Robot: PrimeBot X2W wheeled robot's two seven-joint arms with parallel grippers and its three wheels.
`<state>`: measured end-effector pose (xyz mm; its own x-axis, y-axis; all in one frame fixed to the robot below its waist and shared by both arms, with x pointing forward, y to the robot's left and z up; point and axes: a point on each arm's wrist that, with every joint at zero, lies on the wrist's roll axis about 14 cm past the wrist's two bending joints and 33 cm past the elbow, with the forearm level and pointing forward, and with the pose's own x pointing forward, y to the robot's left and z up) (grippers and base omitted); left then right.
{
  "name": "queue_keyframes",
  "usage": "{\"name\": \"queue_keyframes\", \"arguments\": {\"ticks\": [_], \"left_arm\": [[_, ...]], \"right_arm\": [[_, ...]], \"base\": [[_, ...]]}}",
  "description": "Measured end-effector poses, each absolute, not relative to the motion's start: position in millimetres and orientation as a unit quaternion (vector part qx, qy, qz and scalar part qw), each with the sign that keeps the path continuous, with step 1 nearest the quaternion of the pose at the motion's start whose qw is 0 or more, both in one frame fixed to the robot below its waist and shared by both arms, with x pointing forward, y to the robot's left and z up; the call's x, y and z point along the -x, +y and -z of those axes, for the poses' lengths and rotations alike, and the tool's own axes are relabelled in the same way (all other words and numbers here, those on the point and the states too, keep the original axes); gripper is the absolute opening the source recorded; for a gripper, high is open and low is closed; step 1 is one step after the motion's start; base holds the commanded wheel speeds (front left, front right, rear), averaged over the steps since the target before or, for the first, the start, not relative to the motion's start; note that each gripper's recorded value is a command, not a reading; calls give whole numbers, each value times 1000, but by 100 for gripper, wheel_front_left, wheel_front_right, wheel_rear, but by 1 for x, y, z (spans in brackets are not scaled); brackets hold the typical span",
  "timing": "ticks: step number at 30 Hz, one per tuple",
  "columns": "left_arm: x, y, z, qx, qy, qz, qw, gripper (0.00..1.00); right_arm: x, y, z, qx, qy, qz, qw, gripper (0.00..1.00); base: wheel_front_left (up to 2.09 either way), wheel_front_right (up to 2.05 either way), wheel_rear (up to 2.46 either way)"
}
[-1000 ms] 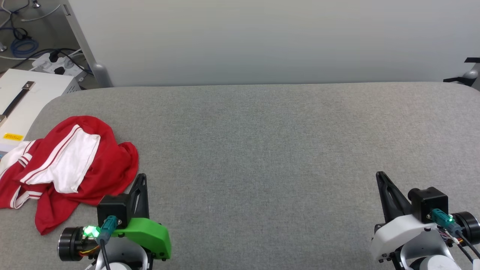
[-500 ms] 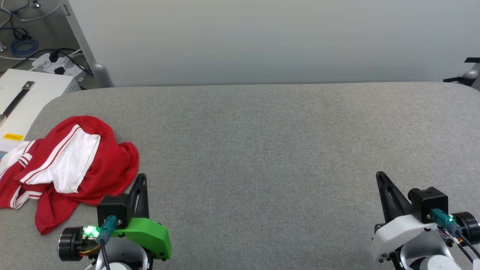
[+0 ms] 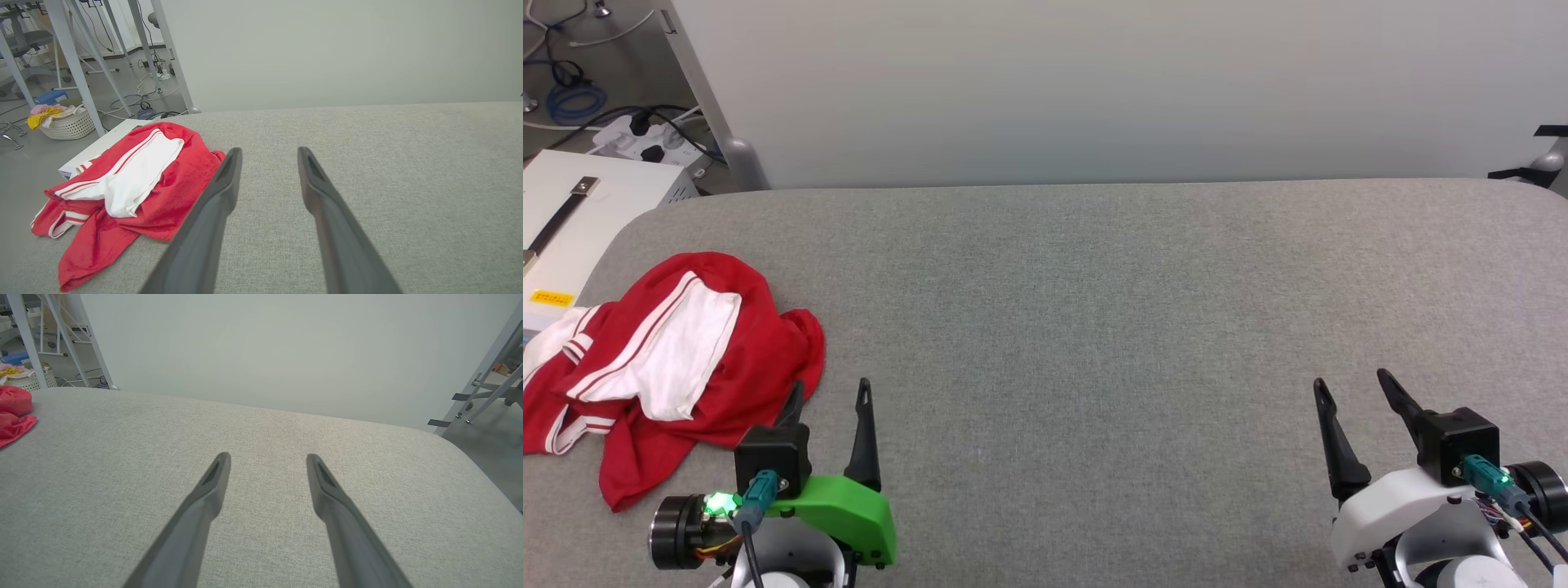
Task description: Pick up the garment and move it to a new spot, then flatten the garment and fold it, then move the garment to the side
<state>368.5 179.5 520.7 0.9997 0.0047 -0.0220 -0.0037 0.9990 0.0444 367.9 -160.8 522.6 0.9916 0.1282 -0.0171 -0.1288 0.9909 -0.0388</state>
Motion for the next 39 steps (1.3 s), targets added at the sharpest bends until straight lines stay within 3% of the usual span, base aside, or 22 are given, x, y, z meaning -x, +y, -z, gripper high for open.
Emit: {"name": "queue_keyframes", "arguments": {"ticks": [39], "left_arm": [[-367,176,-536,-14,-33,-11,999,100]], "right_arm": [[-367,-163,-552,-24,-59,-61,996,100]], "base": [[0,0,0]]}}
